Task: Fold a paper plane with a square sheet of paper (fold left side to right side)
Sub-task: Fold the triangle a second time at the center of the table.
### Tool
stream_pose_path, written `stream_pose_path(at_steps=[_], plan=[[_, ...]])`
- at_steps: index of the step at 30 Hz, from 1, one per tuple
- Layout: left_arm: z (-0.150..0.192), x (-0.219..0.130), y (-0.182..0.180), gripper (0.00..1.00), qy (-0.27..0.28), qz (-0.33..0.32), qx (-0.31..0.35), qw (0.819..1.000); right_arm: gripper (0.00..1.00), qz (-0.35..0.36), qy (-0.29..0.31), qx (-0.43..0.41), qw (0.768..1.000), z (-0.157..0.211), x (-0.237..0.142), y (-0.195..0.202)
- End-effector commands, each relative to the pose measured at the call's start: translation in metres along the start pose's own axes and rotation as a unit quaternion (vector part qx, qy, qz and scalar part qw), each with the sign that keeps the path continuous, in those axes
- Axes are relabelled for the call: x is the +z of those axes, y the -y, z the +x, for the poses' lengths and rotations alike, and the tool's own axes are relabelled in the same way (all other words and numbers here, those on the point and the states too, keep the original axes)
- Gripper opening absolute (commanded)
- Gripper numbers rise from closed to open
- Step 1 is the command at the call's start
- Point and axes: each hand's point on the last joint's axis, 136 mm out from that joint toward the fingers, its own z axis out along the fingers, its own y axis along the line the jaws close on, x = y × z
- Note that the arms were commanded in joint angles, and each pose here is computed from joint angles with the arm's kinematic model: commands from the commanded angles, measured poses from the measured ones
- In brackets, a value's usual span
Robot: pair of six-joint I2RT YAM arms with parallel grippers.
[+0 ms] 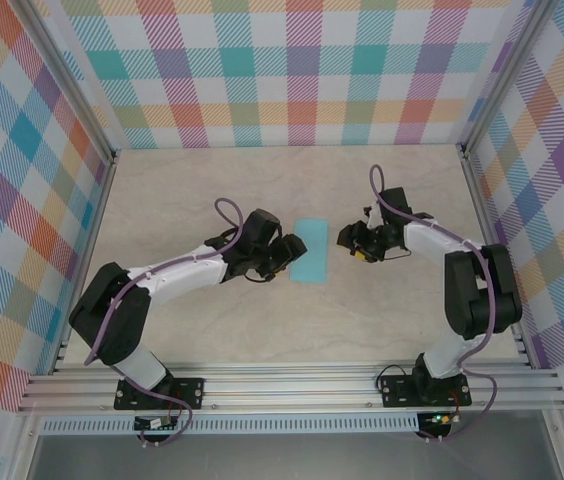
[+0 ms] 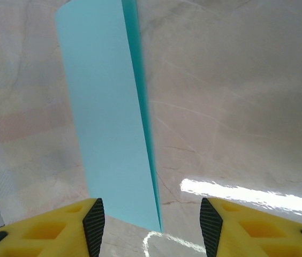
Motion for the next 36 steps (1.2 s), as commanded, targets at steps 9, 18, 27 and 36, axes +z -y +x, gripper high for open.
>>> stream_pose_path(at_steps=[9, 18, 27, 36], plan=[[-0.016, 0.056, -0.02, 0.5, -0.041, -0.003, 0.027, 0.999, 0.61, -0.008, -0.006, -0.013, 1.0, -0.028, 0.031, -0.019], [-0.01, 0.063, -0.035, 0.49, -0.049, -0.015, 0.013, 0.999, 0.64, -0.003, 0.003, -0.032, 0.999, -0.069, 0.053, -0.029], [-0.011, 0.058, -0.039, 0.51, -0.041, -0.026, 0.018, 0.999, 0.63, -0.03, -0.013, -0.04, 0.999, -0.081, 0.071, -0.04], [-0.013, 0.054, -0.042, 0.53, -0.034, -0.035, 0.024, 0.999, 0.63, -0.03, -0.029, -0.038, 0.998, -0.075, 0.082, -0.04]])
